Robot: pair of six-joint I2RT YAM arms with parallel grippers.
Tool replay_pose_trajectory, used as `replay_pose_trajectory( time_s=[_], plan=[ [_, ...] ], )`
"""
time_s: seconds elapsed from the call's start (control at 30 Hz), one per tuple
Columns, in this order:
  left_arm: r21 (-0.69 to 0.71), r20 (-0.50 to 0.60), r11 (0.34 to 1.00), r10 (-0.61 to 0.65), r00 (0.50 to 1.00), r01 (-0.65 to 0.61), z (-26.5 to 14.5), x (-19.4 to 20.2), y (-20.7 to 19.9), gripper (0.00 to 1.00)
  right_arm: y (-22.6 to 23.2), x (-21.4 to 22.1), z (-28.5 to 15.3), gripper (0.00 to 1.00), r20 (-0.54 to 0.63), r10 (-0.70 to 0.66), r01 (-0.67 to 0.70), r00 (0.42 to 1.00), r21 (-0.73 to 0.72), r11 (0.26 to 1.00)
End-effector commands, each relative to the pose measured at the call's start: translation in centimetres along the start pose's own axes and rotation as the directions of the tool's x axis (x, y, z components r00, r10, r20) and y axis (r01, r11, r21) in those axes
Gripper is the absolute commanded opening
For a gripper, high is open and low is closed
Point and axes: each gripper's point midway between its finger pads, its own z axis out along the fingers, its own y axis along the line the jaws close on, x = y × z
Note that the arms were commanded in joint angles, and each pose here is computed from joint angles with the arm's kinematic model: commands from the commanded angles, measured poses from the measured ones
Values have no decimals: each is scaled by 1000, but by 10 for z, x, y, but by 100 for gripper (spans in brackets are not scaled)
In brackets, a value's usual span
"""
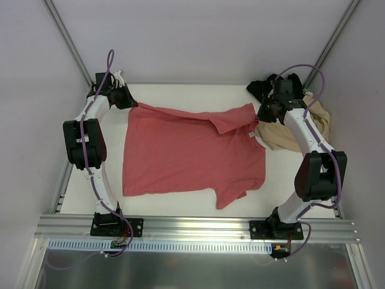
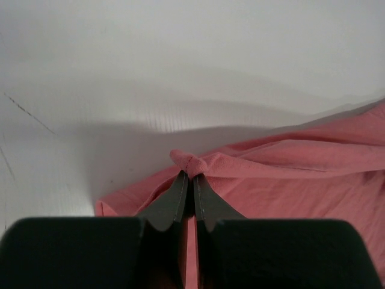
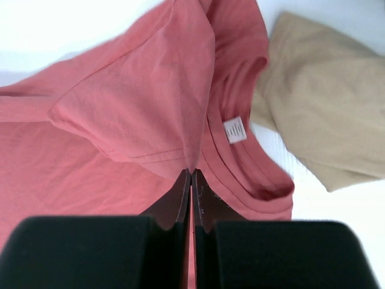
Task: Fold and stack the t-shirts
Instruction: Fold the flattened tshirt in 1/3 of the way
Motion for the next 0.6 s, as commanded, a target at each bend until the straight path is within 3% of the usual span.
replay_pose_trajectory(
  time_s=[0.0,0.23,0.33,0.43,0.47,0.53,0.57],
  plan=[
    [24,86,998,50,995,-52,-26,-20,-21,0,-10,4,-21,1,29,9,-10,1000,25,1000],
    [34,81,998,45,996,-48,-33,-8,-27,0,-21,43,-17,1,-52,12,-10,999,36,999],
    [36,82,998,51,995,-54,-36,-4,-30,0,-28,59,-13,28,-102,17,-11,995,59,998],
    [30,77,998,50,996,-52,-38,2,-29,0,-33,61,-17,43,-92,21,-13,996,86,996],
    [28,74,998,48,996,-50,-39,5,-29,0,-33,60,-19,58,-86,23,-16,996,87,996],
    [31,79,998,47,996,-50,-43,6,-31,0,-32,56,-24,71,-76,22,-15,997,90,996],
    [34,79,998,47,996,-50,-44,7,-32,0,-32,54,-26,72,-71,20,-14,997,89,996]
  ],
)
